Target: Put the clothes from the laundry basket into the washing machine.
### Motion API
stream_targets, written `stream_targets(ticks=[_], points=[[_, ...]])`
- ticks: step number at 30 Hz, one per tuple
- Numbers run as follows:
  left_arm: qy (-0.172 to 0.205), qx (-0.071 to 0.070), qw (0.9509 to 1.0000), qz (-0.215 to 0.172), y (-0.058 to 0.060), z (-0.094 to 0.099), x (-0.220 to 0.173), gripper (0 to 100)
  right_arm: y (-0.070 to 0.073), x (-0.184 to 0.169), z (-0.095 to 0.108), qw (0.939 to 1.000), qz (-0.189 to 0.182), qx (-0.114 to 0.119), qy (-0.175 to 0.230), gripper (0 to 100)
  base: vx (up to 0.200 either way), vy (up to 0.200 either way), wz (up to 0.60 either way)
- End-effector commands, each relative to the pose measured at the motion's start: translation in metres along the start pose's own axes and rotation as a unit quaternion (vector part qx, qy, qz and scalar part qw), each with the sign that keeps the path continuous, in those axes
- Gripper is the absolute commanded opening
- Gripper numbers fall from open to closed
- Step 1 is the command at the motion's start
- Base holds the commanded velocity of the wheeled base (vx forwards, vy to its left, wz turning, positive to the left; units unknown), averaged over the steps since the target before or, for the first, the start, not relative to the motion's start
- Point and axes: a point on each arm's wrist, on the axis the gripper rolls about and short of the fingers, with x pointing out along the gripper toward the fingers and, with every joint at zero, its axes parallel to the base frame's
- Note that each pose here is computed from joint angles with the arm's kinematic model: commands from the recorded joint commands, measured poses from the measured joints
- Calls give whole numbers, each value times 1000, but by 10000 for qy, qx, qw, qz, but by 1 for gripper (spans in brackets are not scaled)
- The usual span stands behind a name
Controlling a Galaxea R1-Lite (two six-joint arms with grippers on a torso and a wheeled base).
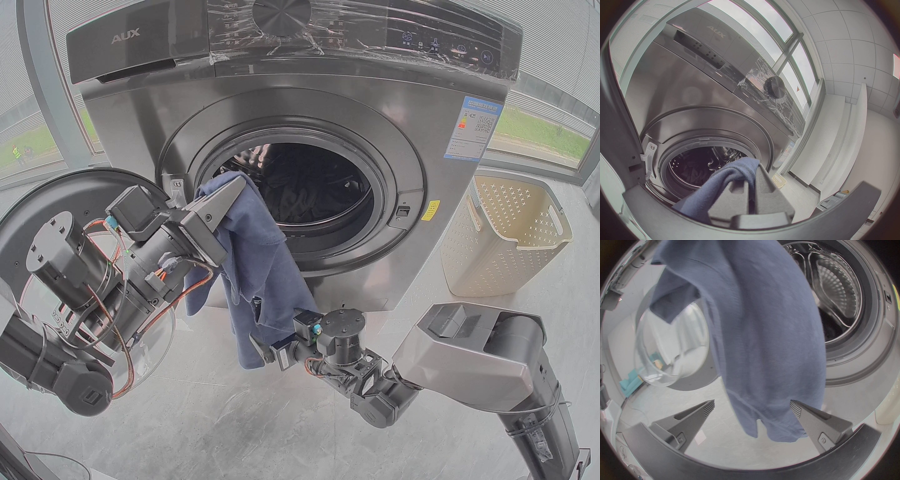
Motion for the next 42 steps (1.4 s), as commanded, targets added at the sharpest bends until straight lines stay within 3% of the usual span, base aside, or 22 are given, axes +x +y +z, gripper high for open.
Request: stream_targets(ticks=[1, 10, 18, 19, 23, 25, 31, 38, 42], points=[[-22, 0, 10000, -16, -1, 2, 0, 0, -23, 21, -16, 9985, -544, 20, 42, 100, 0, 0, 0], [-32, -15, 10000, -11, -1, 2, -1, 0, -49, 22, -6, 9957, -912, 110, -95, 100, 0, 0, 0], [-32, -15, 10000, -11, -1, 2, -1, 0, -49, 27, -2, 9954, -914, 165, -229, 100, 0, 0, 0], [-32, -15, 10000, -11, -1, 2, -1, 0, -47, 27, -2, 9955, -899, 181, -254, 0, 0, 0, 0], [-34, -11, 10000, -5, 0, 2, -1, 0, -46, 24, -1, 9956, -883, 202, -248, 0, 0, 0, 0], [-26, 10, 10000, 50, 3, 2, -1, 0, -46, 6, 14, 9957, -882, 196, -180, 0, 0, 0, 0], [-23, 8, 10000, 66, 4, 2, -1, 0, -52, -21, 30, 9955, -927, 183, -124, 0, 0, 0, 0], [-23, 8, 10000, 66, 4, 2, -1, 0, -77, -46, 47, 9940, -1071, 192, -132, 0, 0, 0, 0], [-44, 19, 10000, 58, 4, 3, -1, 0, -75, -48, 46, 9944, -1027, 176, -201, 0, 0, 0, 0]])
